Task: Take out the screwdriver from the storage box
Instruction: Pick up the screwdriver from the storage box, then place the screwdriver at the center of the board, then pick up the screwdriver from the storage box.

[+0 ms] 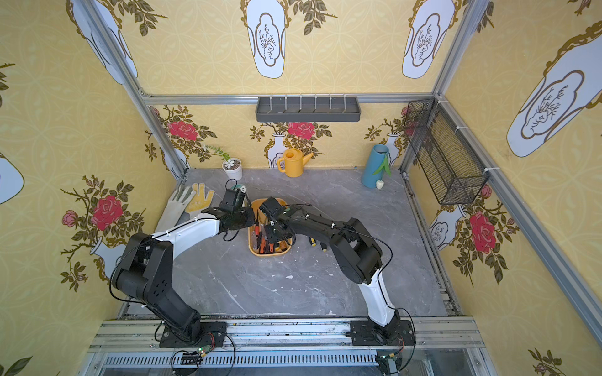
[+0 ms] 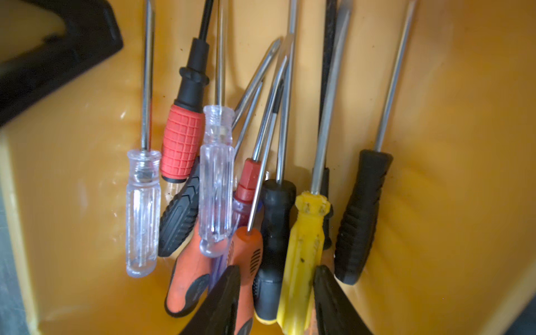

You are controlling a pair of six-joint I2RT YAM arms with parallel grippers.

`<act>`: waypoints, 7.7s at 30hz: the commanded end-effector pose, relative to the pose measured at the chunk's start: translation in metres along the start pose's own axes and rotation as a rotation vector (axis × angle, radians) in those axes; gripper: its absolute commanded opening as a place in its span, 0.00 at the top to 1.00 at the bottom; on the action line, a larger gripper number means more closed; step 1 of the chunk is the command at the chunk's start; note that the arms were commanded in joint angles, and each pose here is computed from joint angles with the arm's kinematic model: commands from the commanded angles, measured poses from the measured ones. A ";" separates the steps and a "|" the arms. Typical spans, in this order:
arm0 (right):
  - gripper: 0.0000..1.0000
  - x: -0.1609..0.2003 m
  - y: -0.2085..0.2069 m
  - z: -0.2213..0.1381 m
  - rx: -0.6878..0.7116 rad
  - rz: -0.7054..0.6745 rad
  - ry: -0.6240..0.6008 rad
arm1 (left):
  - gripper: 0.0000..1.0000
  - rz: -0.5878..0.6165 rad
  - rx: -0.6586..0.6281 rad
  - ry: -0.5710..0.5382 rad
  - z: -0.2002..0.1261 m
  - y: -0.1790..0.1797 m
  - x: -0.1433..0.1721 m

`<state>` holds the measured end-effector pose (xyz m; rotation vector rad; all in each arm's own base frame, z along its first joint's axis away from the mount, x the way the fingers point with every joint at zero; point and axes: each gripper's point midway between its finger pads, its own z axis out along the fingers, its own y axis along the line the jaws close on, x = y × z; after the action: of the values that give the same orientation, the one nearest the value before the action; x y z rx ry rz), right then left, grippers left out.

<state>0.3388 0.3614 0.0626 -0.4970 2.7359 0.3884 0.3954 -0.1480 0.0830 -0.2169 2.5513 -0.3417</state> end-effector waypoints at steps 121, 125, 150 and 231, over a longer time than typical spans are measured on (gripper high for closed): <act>0.39 0.003 -0.123 -0.068 0.222 0.110 -0.061 | 1.00 -0.026 -0.001 0.005 0.006 0.000 0.001; 0.31 -0.009 -0.094 -0.082 0.192 0.037 -0.107 | 1.00 -0.028 0.003 0.001 0.005 -0.001 0.000; 0.35 0.002 0.034 -0.027 -0.115 -0.068 0.002 | 1.00 -0.025 0.010 -0.007 0.002 -0.003 -0.002; 0.90 0.030 0.011 0.012 0.026 0.008 0.148 | 1.00 -0.032 -0.003 0.005 0.010 0.001 0.003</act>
<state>0.3129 0.3707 0.0351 -0.5505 2.8825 0.3210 0.3849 -0.1480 0.0641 -0.2528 2.6203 -0.3297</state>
